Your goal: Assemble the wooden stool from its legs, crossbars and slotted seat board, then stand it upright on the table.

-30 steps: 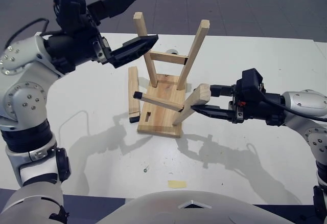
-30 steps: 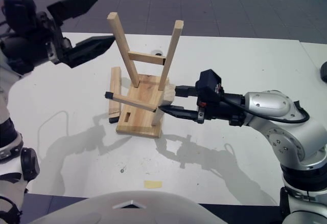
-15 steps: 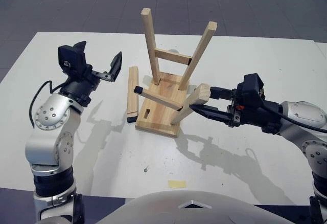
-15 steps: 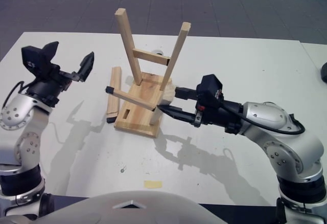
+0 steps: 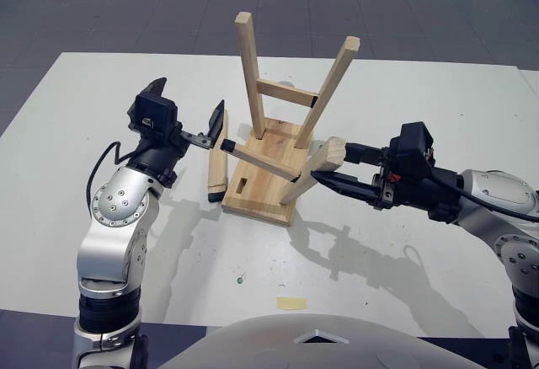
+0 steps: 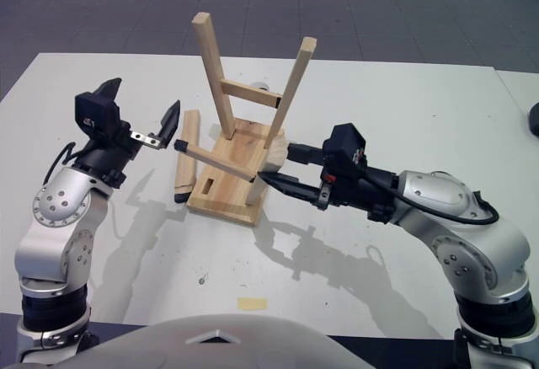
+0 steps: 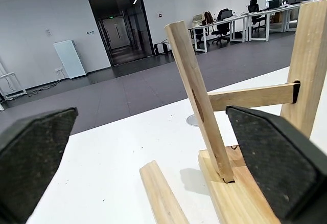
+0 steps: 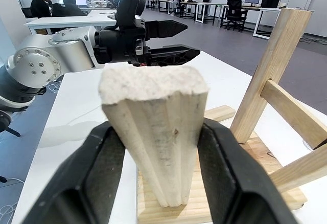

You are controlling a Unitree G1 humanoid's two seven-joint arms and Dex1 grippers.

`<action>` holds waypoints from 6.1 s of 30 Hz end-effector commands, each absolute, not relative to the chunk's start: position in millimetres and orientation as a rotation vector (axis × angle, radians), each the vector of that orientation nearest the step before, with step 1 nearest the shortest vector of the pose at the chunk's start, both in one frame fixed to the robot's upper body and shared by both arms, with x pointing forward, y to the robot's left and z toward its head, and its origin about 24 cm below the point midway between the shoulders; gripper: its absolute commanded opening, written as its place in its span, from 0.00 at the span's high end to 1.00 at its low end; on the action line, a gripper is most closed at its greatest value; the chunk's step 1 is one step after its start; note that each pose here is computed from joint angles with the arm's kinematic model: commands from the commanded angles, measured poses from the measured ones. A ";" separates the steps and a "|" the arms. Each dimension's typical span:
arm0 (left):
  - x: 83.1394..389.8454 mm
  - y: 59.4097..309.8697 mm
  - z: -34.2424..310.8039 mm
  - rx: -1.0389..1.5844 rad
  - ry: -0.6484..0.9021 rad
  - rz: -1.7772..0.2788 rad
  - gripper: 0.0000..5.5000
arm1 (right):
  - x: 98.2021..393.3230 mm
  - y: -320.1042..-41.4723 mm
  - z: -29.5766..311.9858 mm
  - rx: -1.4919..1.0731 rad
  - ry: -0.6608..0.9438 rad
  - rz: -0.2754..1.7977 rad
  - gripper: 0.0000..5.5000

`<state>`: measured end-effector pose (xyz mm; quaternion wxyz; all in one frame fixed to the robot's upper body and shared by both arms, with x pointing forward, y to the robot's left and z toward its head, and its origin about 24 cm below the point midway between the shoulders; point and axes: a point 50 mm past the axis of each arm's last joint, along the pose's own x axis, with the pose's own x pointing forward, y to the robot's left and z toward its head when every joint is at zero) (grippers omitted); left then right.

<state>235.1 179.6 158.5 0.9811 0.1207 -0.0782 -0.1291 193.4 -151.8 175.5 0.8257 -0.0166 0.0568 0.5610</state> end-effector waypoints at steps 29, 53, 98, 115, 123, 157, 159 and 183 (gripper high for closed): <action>234.2 162.7 158.4 0.461 -0.133 -0.212 0.02 | 192.8 -152.9 156.4 -0.003 0.242 1.185 0.62; 221.1 139.9 133.9 0.396 -0.072 -0.238 0.02 | 192.7 -150.6 157.9 -0.001 0.236 1.187 0.62; 235.2 191.7 95.5 0.320 0.293 -0.183 0.02 | 210.0 -160.0 201.6 0.080 0.045 1.085 0.32; 234.9 176.2 53.5 0.278 0.548 -0.260 0.02 | 240.4 -172.6 227.6 0.051 -0.205 0.842 0.02; 220.6 193.7 43.4 0.329 0.676 -0.280 0.02 | 243.9 -174.6 232.6 0.069 -0.258 0.771 0.02; 245.7 264.7 41.3 0.368 0.802 -0.510 0.44 | 249.4 -176.1 223.6 0.062 -0.246 0.710 0.02; 243.9 267.2 39.0 0.373 0.810 -0.499 0.50 | 250.8 -175.8 224.1 0.061 -0.250 0.708 0.02; 284.5 165.7 260.3 0.454 -0.609 -0.185 0.62 | 258.4 -142.3 286.1 0.614 -0.315 0.845 0.02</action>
